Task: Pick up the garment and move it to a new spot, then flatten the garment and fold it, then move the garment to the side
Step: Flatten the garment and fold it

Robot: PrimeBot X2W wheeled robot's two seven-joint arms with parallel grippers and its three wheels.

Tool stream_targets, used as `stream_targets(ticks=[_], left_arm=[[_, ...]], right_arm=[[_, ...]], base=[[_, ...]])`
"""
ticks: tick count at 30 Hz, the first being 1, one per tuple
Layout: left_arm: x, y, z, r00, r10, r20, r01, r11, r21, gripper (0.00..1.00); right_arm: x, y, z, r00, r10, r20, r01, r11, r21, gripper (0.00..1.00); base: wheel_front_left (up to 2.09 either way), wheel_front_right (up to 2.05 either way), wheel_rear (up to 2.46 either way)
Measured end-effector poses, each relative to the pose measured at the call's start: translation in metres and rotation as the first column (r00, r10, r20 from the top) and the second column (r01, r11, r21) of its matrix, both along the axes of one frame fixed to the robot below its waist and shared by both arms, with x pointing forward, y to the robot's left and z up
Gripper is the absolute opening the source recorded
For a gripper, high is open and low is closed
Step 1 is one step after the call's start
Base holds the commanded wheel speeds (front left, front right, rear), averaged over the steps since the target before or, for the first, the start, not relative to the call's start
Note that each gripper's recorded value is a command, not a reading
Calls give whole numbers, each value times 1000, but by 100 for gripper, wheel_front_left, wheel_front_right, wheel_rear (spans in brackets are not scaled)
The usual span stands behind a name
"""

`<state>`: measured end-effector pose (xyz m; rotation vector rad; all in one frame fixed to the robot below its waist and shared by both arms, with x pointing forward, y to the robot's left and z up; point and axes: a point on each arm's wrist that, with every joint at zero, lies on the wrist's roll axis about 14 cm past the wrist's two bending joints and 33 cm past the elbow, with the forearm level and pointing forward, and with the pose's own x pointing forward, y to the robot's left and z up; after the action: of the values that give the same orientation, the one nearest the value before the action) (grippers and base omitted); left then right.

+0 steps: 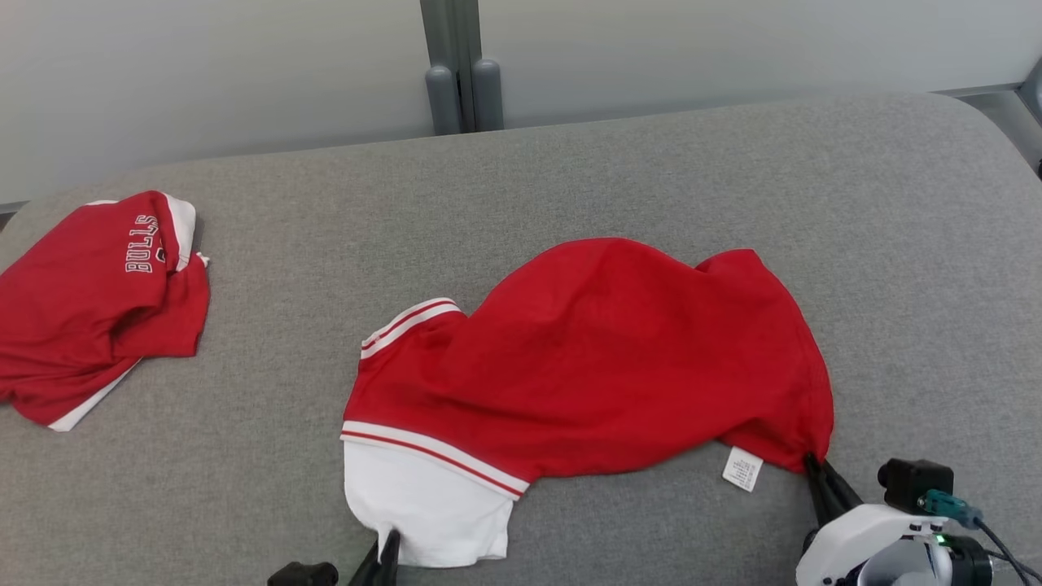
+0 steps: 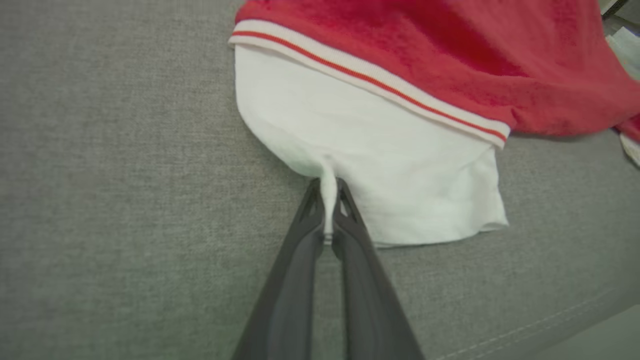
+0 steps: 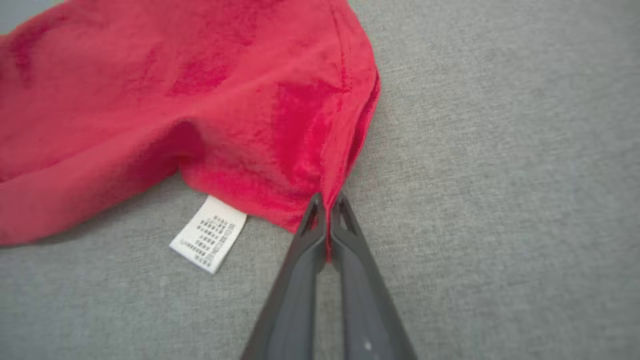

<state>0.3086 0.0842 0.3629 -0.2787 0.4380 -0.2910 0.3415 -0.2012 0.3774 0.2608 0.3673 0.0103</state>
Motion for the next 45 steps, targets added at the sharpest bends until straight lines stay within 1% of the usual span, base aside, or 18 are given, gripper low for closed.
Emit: stream_targets(ticks=[4,7,11,13,15,17,19,23,25,27,30,32,36,38,40,41,42,45], left_arm=[[19,-6,27,996,19,84,-14,998,-56,0],[41,-12,54,984,13,175,2,996,-86,0],[83,-13,99,947,-8,320,40,995,-96,0],[107,-14,123,921,-18,390,60,994,-95,0],[129,-15,145,891,-50,452,89,994,-65,0],[154,-19,166,868,-63,492,112,991,-71,0],[182,-26,192,837,-100,538,142,989,-38,0],[239,-30,244,789,-98,606,153,987,-40,0],[263,-35,269,763,-104,638,160,987,-30,0],[288,-37,298,739,-98,666,161,986,-34,0],[316,-40,338,689,-105,717,154,988,-4,0],[330,-39,361,666,-88,741,147,989,-15,0],[350,-28,401,624,-37,781,104,994,-37,0],[353,-22,422,594,-7,804,89,994,-57,0],[352,-24,439,567,-1,823,93,994,-63,0],[351,-26,445,555,12,832,103,991,-83,0],[350,-31,447,554,17,832,119,988,-99,0],[352,-43,434,568,-10,823,139,987,-84,0]], right_arm=[[18,2,32,993,9,114,-10,1000,9,0],[30,-1,58,979,6,202,-8,1000,9,0],[52,2,91,953,40,301,-39,999,-8,0],[69,3,111,934,49,354,-49,999,-9,0],[85,4,128,917,61,395,-63,998,-9,0],[104,4,146,897,80,434,-77,997,-24,0],[128,4,168,875,86,476,-88,996,-18,0],[178,-3,216,832,84,549,-94,996,-9,0],[202,-7,243,811,64,582,-95,995,22,0],[226,-14,276,779,72,622,-91,996,-1,0],[255,-24,320,736,55,675,-80,997,6,0],[270,-25,336,724,60,687,-77,997,-7,0],[296,-18,355,716,78,693,-79,996,-31,0],[303,-13,363,714,93,694,-83,995,-49,0],[309,-11,372,708,93,700,-82,995,-49,0],[311,-10,375,705,94,703,-84,995,-49,0],[313,-9,375,705,96,703,-84,995,-51,0],[320,-9,362,725,103,681,-87,995,-58,0]], base=[[0,0,0],[0,0,0],[0,0,0],[0,0,0],[0,0,0],[0,0,0],[0,0,0],[0,0,0],[0,0,0],[0,0,0],[0,0,0],[0,0,0],[0,0,0],[0,0,0],[0,0,0],[0,0,0],[0,0,0],[0,0,0]])
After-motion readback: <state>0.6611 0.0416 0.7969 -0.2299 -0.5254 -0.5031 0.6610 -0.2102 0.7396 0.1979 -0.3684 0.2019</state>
